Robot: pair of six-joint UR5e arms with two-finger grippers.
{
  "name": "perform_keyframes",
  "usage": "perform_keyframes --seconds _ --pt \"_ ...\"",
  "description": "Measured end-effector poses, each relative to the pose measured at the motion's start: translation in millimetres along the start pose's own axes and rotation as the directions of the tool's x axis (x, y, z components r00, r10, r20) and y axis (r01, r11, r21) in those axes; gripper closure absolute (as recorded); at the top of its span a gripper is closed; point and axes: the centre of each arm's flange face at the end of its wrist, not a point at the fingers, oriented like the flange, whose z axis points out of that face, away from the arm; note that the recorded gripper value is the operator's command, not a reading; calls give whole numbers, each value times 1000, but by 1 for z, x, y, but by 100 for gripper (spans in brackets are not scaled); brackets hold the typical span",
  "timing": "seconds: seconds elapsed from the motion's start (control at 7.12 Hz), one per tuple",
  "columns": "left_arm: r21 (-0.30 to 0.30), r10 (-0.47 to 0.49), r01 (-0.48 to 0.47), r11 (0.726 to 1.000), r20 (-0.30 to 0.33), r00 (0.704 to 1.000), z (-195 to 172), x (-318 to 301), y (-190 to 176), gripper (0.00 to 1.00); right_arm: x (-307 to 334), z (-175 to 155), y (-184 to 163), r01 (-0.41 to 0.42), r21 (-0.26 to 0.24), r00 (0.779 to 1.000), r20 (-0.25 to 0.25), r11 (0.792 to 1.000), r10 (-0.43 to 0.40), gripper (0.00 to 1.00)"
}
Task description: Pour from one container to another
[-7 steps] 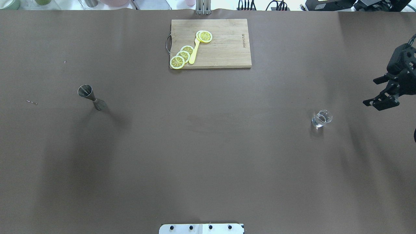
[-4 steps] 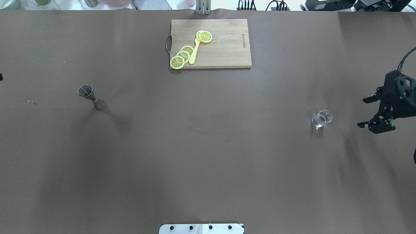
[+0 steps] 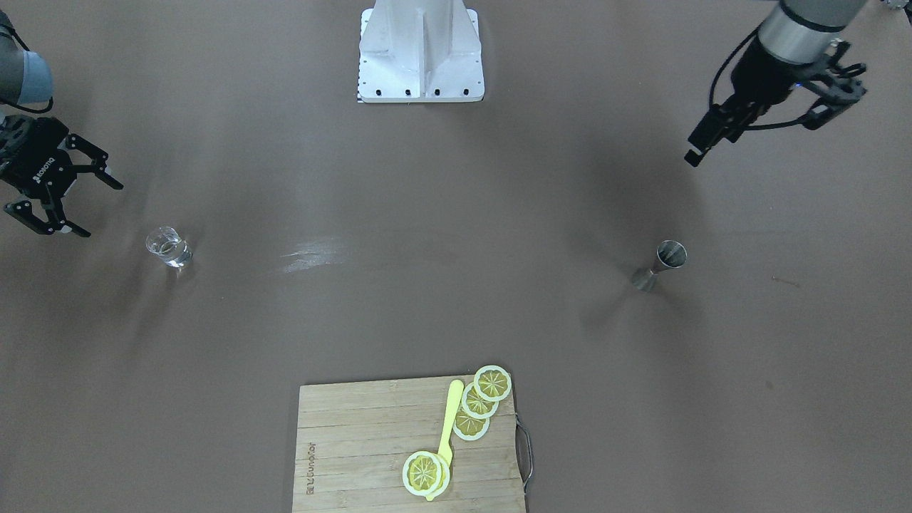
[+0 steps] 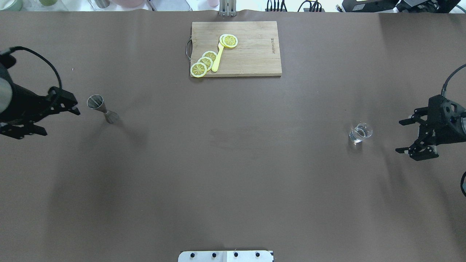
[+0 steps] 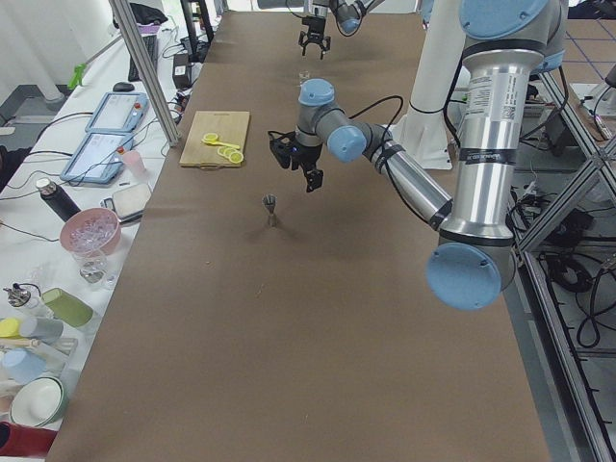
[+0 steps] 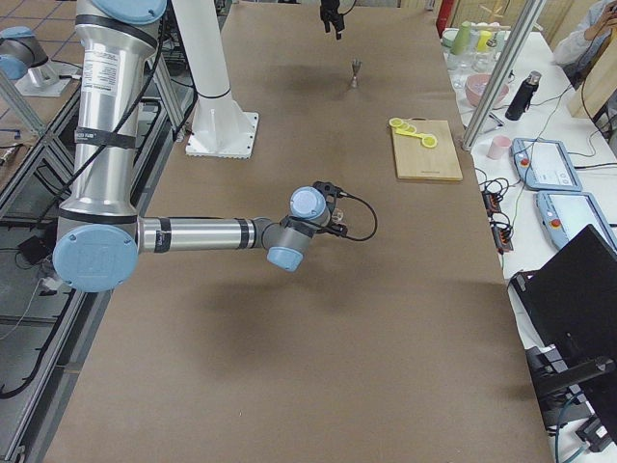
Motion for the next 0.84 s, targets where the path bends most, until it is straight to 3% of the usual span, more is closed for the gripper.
perform_keyframes --seconds 0.42,0.56,0.84 --pt "136 28 -25 990 -17 999 41 28 78 2 3 17 -12 -74 21 997 18 997 74 0" --pt "224 48 -44 974 -13 999 52 24 84 2 4 23 -18 -98 25 995 23 995 97 0" --pt "402 100 -88 911 -8 995 80 6 84 2 9 34 -26 -115 26 993 23 993 114 0"
